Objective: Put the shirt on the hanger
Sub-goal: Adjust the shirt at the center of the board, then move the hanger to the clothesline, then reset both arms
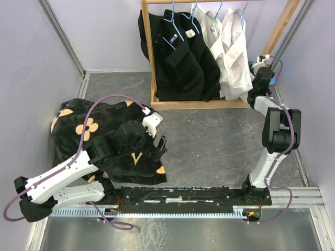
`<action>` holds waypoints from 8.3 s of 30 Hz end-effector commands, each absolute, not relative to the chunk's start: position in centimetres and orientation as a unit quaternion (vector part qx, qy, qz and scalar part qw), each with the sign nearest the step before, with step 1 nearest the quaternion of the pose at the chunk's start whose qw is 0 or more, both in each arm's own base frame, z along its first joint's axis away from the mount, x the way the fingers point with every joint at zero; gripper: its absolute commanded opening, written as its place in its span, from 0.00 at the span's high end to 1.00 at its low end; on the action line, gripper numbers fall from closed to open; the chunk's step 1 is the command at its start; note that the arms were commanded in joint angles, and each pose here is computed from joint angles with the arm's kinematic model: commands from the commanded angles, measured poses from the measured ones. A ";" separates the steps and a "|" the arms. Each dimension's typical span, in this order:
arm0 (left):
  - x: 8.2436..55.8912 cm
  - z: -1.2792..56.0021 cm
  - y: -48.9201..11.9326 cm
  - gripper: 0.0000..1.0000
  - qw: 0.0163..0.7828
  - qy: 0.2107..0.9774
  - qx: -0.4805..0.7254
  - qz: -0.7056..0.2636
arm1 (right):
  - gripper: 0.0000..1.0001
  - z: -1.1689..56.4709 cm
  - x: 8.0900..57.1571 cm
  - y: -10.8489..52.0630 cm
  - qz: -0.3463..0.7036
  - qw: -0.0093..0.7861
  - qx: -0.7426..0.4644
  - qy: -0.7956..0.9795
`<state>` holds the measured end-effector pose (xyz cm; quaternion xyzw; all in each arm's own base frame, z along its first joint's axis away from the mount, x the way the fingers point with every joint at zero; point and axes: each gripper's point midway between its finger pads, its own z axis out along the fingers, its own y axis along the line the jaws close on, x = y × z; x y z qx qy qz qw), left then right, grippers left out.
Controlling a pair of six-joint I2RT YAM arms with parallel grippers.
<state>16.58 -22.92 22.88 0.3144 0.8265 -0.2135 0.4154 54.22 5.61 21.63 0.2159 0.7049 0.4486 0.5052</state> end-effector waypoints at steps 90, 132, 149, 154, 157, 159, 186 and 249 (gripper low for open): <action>16.7 21.7 -23.9 0.01 0.406 0.829 0.315 -0.221 | 0.98 11.9 54.9 -0.5 0.316 0.514 0.184 0.776; 20.3 21.1 -14.9 0.01 0.466 0.881 0.071 -0.040 | 0.01 18.7 23.0 2.2 0.172 0.312 0.269 0.895; 19.1 25.2 -11.9 0.01 0.561 0.817 0.067 -0.111 | 0.01 29.0 13.9 7.3 0.157 0.475 -0.106 0.859; 18.9 26.0 -11.3 0.01 0.591 0.794 0.053 -0.136 | 0.01 31.5 15.9 3.3 0.080 0.563 -0.011 0.822; 18.6 25.6 -11.3 0.01 0.591 0.791 0.054 -0.146 | 0.01 34.1 18.0 1.3 0.037 0.599 0.058 0.798; 18.5 25.3 -11.4 0.01 0.587 0.794 0.057 -0.148 | 0.02 36.3 19.8 1.8 0.032 0.611 0.056 0.789; 18.2 24.2 -13.6 0.01 0.566 0.800 0.115 -0.164 | 0.29 43.1 42.2 3.9 0.010 0.554 -0.008 0.832; 18.8 24.4 -11.8 0.00 0.582 0.799 0.069 -0.134 | 0.01 34.4 16.2 4.6 0.119 0.644 -0.051 0.754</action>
